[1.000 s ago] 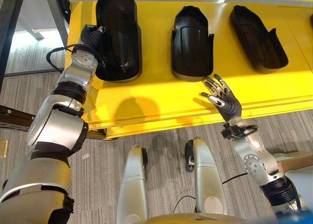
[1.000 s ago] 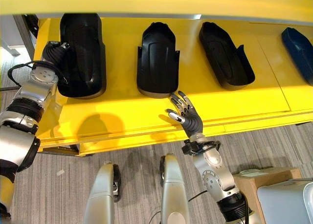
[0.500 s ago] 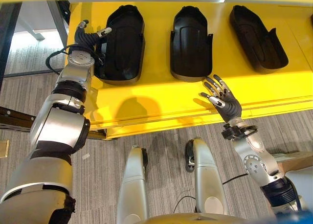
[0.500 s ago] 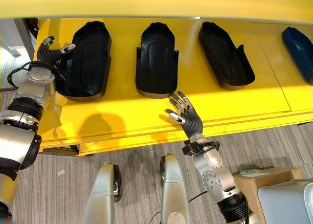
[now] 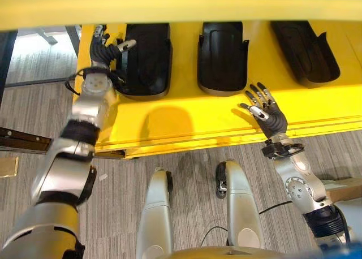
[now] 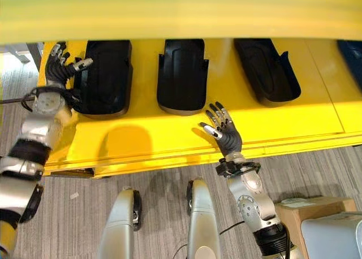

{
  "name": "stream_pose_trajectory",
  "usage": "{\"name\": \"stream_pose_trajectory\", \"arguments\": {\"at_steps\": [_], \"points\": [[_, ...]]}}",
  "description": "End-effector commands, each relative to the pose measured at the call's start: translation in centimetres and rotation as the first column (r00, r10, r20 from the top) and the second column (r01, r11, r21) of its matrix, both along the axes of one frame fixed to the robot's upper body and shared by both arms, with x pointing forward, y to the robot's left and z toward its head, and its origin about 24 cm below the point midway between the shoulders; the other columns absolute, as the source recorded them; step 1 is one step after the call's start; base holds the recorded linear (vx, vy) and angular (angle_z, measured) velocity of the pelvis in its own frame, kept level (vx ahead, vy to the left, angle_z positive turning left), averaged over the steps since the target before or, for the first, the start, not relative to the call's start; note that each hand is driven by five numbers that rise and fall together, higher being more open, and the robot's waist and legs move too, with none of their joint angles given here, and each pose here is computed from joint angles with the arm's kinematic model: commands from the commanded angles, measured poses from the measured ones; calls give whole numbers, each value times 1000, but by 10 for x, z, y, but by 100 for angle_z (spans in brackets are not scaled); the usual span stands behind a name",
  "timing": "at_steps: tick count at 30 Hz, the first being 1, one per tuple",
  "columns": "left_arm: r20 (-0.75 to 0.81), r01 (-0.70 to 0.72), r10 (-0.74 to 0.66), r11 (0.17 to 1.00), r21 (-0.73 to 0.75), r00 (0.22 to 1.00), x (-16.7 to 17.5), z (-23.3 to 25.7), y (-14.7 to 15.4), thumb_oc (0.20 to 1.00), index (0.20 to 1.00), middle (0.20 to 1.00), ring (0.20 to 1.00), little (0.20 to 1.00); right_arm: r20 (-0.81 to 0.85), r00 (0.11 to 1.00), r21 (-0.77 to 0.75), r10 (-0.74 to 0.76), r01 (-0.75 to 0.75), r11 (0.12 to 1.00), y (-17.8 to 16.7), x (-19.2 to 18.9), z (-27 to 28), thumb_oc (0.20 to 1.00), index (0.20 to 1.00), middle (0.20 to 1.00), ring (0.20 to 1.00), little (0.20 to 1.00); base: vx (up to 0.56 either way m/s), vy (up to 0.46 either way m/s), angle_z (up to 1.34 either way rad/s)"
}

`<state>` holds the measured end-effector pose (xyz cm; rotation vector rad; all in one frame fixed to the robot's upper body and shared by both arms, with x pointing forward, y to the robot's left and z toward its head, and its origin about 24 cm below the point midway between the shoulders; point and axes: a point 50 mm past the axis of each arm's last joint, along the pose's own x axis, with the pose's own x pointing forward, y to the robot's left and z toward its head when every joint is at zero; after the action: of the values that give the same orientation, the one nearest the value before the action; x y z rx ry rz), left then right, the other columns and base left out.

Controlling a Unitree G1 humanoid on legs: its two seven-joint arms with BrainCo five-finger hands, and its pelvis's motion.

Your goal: Move parts from the plastic box to the shelf.

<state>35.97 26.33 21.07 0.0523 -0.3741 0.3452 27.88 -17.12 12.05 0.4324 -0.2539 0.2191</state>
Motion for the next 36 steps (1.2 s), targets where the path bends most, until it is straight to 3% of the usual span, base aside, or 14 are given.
{"name": "stream_pose_trajectory", "arguments": {"at_steps": [1, 10, 19, 29, 36], "points": [[94, -76, 78, 997, -29, 992, -4, 18, 11, 1000, 1000, 1000, 1000, 1000, 38, 999, 9, -30, 30, 1000, 0, -4, 6, 1000, 1000, 1000, 1000, 1000, 0, 0, 0], [64, -146, 153, 985, -94, 986, -22, -15, 21, 1000, 1000, 1000, 1000, 1000, 45, 998, 5, -45, 45, 999, -2, -5, 7, 1000, 1000, 1000, 1000, 1000, 0, 0, 0], [208, -220, 217, 975, -8, 954, -52, 4, 27, 1000, 1000, 1000, 1000, 1000, 91, 993, 14, -76, 75, 997, -10, -3, 17, 1000, 1000, 1000, 1000, 1000, 0, 0, 0], [398, -187, 176, 982, -9, 901, -113, 0, 8, 1000, 1000, 1000, 1000, 1000, 244, 960, 16, -136, 137, 990, -19, -15, 43, 1000, 1000, 1000, 1000, 1000, 0, 0, 0], [353, -120, 125, 992, -35, 927, -115, -23, -13, 1000, 1000, 1000, 1000, 1000, 388, 909, -57, -151, 187, 981, -14, -20, 69, 1000, 1000, 1000, 1000, 1000, 0, 0, 0]]}}
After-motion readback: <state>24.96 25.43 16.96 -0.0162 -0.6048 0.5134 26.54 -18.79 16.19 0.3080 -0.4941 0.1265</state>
